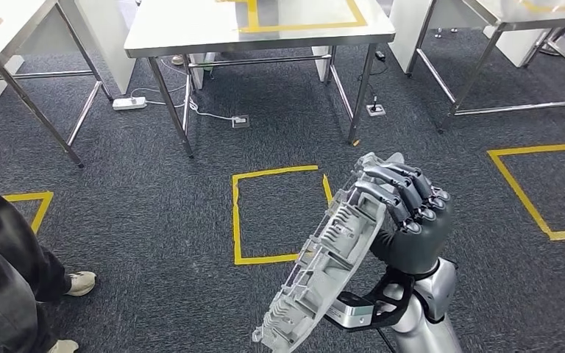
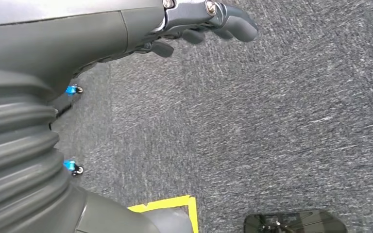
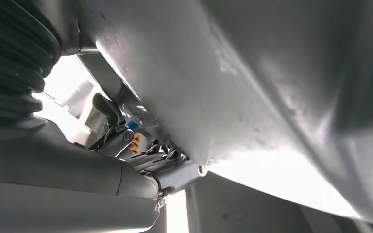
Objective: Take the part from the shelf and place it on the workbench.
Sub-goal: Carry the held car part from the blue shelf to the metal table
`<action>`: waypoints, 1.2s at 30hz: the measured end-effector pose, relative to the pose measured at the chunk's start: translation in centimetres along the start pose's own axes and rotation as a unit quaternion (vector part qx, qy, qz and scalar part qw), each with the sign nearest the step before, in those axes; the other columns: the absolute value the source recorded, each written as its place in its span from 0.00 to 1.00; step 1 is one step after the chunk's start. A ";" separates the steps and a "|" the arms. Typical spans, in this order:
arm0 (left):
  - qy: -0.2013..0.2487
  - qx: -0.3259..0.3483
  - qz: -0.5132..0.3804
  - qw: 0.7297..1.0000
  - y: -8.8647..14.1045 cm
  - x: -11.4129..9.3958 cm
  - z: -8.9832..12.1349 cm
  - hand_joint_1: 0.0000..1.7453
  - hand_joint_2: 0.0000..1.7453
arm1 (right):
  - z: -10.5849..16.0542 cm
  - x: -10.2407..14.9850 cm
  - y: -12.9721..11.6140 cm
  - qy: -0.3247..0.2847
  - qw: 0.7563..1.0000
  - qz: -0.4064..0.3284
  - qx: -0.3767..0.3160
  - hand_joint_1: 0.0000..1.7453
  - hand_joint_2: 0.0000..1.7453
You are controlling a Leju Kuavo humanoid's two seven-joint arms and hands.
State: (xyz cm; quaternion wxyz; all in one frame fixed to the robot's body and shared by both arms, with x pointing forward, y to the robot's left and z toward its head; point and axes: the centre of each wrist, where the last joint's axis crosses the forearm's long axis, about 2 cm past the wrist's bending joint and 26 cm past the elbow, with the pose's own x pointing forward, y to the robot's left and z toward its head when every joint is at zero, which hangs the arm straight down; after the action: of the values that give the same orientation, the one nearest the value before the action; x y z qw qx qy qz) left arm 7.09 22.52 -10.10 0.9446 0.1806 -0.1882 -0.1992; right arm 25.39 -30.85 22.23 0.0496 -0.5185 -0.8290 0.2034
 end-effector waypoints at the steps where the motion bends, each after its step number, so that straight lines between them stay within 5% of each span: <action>1: 0.000 0.000 0.000 1.000 0.0 0.0 0.0 0.00 1.00 | 0.0 0.0 0.0 0.000 1.000 0.000 0.000 1.00 1.00; 36: -0.003 -0.011 -0.001 1.000 -0.1 0.2 0.0 0.00 1.00 | 0.2 0.1 0.0 -0.001 1.000 -0.001 0.005 1.00 1.00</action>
State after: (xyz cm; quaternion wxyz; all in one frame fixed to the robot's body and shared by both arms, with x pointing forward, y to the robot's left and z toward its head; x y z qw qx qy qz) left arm 7.22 22.33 -10.08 0.9457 0.1698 -0.1885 -0.2031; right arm 25.30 -30.81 21.99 0.0520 -0.5173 -0.8285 0.2079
